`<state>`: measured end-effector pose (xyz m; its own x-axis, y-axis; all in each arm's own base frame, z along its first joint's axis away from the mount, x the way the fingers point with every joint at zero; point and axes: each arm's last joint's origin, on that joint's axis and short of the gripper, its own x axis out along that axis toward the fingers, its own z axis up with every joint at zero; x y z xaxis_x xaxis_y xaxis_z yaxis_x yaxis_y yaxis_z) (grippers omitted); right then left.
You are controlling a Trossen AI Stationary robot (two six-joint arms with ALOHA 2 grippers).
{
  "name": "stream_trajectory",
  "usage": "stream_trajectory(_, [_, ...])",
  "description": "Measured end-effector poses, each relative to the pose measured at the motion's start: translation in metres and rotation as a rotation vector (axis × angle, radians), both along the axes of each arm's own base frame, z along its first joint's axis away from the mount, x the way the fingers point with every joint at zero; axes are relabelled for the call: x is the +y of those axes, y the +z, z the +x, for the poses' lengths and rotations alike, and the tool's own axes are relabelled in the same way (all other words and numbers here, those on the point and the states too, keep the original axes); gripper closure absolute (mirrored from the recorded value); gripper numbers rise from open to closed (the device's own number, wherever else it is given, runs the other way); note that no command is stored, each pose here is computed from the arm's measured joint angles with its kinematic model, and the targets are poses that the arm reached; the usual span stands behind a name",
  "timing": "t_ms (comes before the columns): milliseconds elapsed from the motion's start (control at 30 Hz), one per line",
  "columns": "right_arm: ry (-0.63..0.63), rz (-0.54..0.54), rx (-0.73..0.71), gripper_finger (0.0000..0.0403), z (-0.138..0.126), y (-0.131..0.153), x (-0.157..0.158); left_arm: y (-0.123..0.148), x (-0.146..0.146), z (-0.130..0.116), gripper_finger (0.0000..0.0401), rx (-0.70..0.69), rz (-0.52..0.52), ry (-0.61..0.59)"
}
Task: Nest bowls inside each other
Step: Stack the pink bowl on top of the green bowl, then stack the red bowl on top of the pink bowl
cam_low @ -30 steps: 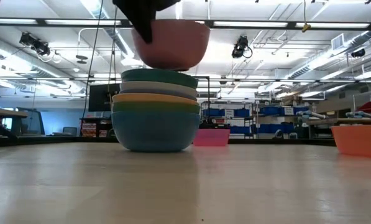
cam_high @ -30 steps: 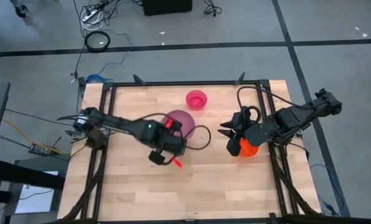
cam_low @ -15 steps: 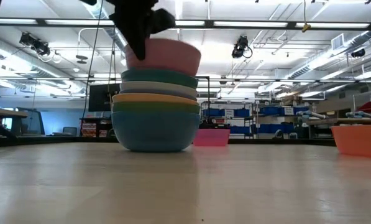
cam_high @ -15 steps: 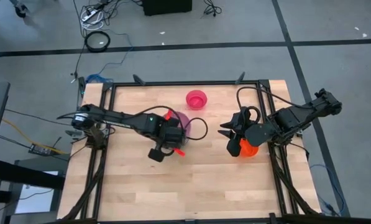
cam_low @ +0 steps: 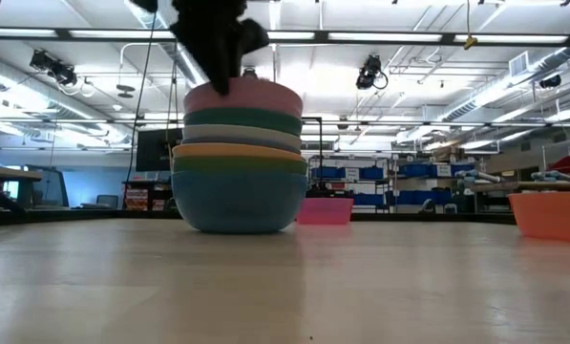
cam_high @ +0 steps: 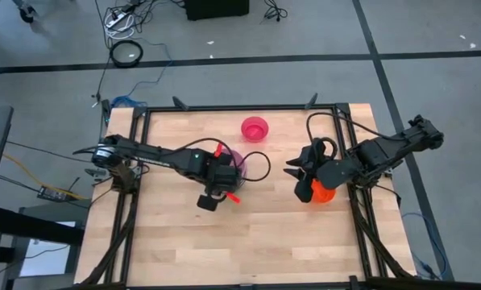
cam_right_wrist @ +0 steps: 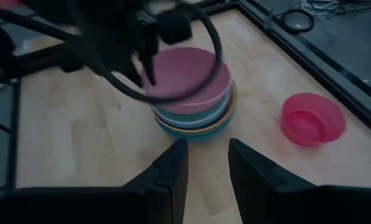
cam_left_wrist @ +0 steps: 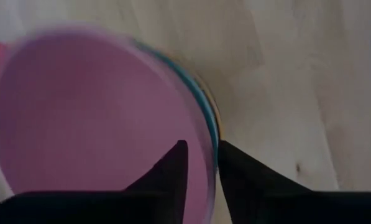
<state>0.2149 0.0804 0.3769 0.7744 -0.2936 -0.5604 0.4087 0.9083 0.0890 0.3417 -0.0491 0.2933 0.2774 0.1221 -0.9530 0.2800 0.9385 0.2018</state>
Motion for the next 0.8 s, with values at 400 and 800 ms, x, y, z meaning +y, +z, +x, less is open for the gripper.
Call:
stream_trajectory(400, [-0.135, -0.193, 0.225, 0.0300, 0.041, -0.029, -0.049, 0.070, -0.011, -0.043, 0.0289, -0.316, -0.109, 0.066])
stream_trajectory(800, [-0.029, -0.005, 0.253, 0.0300, 0.090, -0.066, -0.183, 0.109, -0.064, -0.092, 0.0288, -0.585, -0.121, 0.126])
